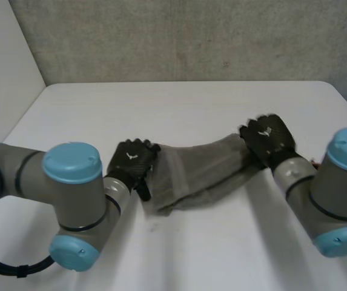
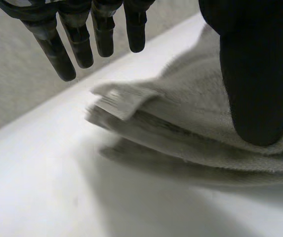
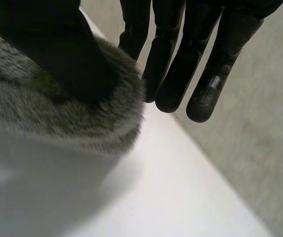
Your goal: Fold the towel.
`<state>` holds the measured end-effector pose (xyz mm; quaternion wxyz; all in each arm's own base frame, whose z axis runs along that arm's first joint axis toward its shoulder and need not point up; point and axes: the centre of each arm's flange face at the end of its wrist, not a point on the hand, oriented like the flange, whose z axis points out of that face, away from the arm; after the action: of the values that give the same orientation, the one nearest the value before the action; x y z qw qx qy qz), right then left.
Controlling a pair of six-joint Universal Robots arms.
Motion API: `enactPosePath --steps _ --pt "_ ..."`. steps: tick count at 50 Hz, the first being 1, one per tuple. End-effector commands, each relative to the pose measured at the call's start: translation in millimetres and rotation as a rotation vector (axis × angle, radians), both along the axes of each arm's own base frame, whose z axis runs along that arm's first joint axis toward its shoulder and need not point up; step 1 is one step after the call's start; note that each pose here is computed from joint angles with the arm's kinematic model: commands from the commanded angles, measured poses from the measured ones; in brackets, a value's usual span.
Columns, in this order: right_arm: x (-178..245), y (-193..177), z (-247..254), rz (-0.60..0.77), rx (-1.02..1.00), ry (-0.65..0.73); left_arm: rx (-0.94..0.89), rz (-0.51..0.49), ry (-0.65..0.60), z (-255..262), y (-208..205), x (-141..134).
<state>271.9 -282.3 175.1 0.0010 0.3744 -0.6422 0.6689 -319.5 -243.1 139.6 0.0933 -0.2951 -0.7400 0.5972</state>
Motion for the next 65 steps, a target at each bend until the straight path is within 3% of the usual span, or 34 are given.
enactPosePath --steps 1,11,18,23,25,28,30,33,38,45,51,59,65 --pt "73 44 25 0.204 -0.104 -0.023 -0.076 0.126 0.107 44 -1 16" --pt "136 131 -29 0.521 -0.038 0.06 -0.098 0.315 0.156 64 -24 72" --pt "140 143 -59 0.6 0.024 0.096 -0.084 0.351 0.146 59 -31 86" --pt "140 138 -31 0.574 -0.008 0.038 -0.066 0.285 0.172 59 -27 78" --pt "133 128 10 0.501 -0.044 -0.059 -0.065 0.264 0.189 61 -27 75" --pt "125 115 28 0.429 -0.039 -0.128 -0.069 0.238 0.223 67 -28 70" --pt "105 90 53 0.296 0.026 -0.28 -0.088 0.211 0.262 78 -30 60" --pt "88 79 63 0.226 0.139 -0.375 -0.097 0.19 0.278 83 -28 52" --pt "61 58 60 0.097 0.318 -0.427 -0.092 0.099 0.348 97 -15 20" --pt "52 40 33 0.067 0.511 -0.43 0.051 0.044 0.368 78 4 -6" --pt "60 32 6 0.082 0.574 -0.399 0.193 0.066 0.289 30 3 -10" --pt "70 26 -37 0.081 0.617 -0.308 0.27 0.186 0.203 -3 -18 24" --pt "71 23 -46 0.09 0.581 -0.233 0.273 0.181 0.139 -10 -14 29"
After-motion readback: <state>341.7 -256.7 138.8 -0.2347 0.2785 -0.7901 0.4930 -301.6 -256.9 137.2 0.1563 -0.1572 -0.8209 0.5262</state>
